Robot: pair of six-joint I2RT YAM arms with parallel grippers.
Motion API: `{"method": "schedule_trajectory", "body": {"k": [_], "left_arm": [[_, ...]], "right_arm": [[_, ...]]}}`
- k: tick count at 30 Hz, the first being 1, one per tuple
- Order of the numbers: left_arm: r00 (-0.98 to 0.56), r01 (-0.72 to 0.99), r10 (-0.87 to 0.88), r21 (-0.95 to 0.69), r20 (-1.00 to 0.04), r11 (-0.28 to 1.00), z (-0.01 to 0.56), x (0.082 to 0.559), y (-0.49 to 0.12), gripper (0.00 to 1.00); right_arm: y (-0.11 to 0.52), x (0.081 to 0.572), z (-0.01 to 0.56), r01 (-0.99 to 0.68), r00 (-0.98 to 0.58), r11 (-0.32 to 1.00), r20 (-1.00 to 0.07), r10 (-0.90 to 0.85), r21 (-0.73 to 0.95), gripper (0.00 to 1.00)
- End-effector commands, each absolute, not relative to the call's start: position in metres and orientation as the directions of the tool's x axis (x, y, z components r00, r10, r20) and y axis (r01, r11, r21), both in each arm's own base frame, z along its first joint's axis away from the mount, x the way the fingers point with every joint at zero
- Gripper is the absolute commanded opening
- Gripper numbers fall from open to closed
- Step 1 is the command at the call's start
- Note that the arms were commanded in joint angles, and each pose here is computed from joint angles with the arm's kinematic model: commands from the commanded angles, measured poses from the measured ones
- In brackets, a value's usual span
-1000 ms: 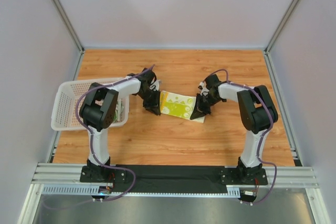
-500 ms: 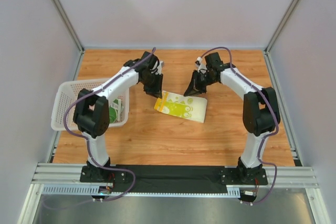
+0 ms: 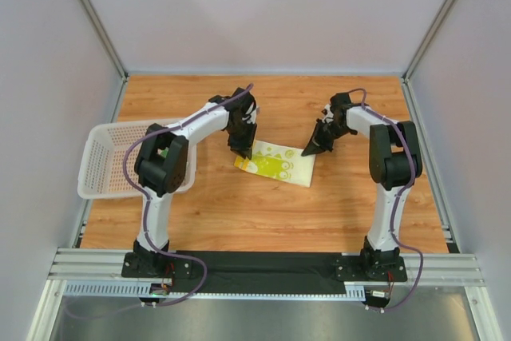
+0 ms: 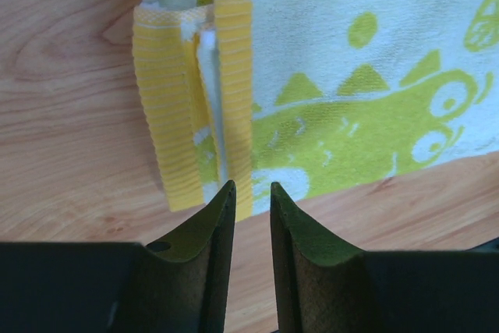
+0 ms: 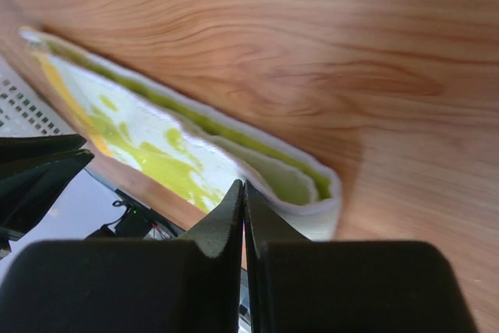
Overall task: Roll the towels
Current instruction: Fold the towel
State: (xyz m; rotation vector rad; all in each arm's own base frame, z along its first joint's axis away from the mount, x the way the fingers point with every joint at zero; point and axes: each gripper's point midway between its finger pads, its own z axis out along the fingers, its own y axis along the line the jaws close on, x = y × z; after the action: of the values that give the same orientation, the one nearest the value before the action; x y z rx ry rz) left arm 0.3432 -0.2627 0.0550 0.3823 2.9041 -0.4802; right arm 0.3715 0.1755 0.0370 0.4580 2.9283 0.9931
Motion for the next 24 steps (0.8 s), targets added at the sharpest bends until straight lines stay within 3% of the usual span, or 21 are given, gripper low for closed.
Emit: {"method": "schedule_trajectory", "body": {"k": [1, 7, 18, 24], "left_arm": [[-0.953, 0.277, 0.231, -0.256, -0.198, 0.926, 0.047, 0.345, -0.256, 0.31], [-0.96, 0.27, 0.245, -0.211, -0.136, 0.94, 0.017, 0.341, -0.247, 0.3], [-0.95, 0.292, 0.27, -0.142, -0.156, 0.946, 0.015, 0.352, -0.238, 0.3], [-0.951, 0.289, 0.271, -0.122, -0.149, 0.95, 0.012, 0.349, -0.232, 0.3]], "right_arm": [[0.161, 0.374, 0.025, 0.315, -0.943, 0.776, 0.088, 0.321, 0.547, 0.0], [0.141, 0.357, 0.005, 0.353, -0.933, 0.801, 0.118, 0.34, 0.483, 0.0], [0.123, 0.317, -0.01, 0.39, -0.921, 0.822, 0.164, 0.355, 0.414, 0.0], [0.117, 0.306, -0.002, 0.372, -0.928, 0.839, 0.136, 0.347, 0.397, 0.0]]}}
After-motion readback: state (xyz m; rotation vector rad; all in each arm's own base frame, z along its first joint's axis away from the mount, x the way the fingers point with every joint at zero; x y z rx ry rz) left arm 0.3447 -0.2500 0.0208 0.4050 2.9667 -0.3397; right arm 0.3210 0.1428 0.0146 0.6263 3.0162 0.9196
